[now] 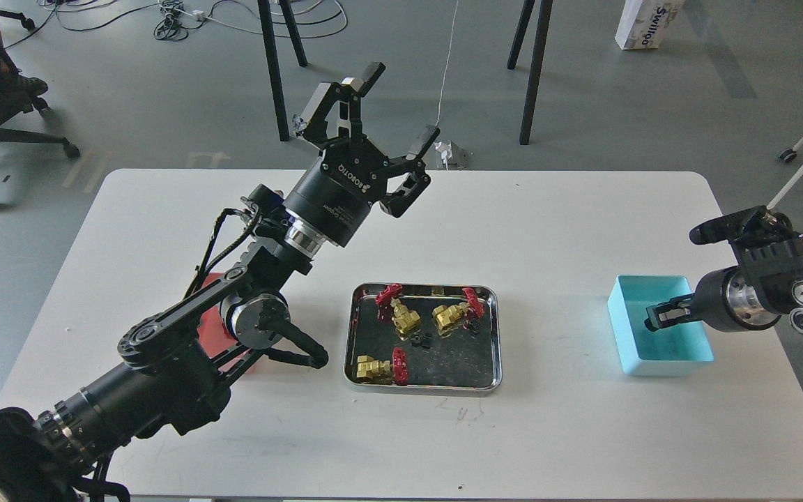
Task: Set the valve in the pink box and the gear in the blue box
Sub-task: 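Release the gear into the blue box and raise the right gripper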
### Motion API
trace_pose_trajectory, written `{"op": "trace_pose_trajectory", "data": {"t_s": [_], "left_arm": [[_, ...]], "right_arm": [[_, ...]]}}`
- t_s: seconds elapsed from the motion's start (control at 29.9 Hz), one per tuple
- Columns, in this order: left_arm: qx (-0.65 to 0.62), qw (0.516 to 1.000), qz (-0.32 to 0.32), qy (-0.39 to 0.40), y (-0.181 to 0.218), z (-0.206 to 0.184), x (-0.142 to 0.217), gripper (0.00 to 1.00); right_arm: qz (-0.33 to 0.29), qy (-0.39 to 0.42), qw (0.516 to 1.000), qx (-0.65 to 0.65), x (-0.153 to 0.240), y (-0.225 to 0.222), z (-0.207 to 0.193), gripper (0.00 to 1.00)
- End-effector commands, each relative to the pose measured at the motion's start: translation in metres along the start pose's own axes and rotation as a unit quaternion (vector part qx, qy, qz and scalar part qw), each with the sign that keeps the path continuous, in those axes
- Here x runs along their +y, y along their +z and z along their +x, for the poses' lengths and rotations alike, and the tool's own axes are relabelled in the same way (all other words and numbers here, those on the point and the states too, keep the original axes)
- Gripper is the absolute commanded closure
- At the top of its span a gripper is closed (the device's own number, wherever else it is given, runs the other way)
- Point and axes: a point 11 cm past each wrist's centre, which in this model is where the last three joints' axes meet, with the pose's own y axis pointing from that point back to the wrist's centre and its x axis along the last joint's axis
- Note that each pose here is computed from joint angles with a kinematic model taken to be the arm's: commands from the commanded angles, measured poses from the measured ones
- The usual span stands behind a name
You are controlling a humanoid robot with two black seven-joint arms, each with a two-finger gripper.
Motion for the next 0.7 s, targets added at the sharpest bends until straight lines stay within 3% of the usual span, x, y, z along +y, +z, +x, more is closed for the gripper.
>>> {"op": "trace_pose_trajectory", "data": {"t_s": [0.0,0.17,0.27,0.5,0.67], "left_arm": [[-0.005,1.000,0.001,0.004,0.001,0.003,-0.001,0.01],[-0.030,1.000,0.000,0.006,0.013,0.014,-0.012,0.01],[-0.063,0.998,-0.008,-0.012,0.038,0.016,-0.032,0.01],[-0.135,0.990,0.017,-0.040,0.089,0.051,-0.057,0.01],[-0.124,0.990,0.016,0.064,0.086,0.105,-0.049,0.01]], "right_arm": [[0.005,0.016,1.000,-0.012,0.004,0.000,0.011,0.01],[0.049,0.097,0.987,-0.121,0.029,0.007,0.064,0.01],[0.144,0.143,0.938,-0.280,0.045,0.006,0.102,0.01],[0.406,0.236,0.709,-0.527,0.097,0.009,0.177,0.01],[0.487,0.256,0.511,-0.661,0.086,0.036,0.194,0.01]]}}
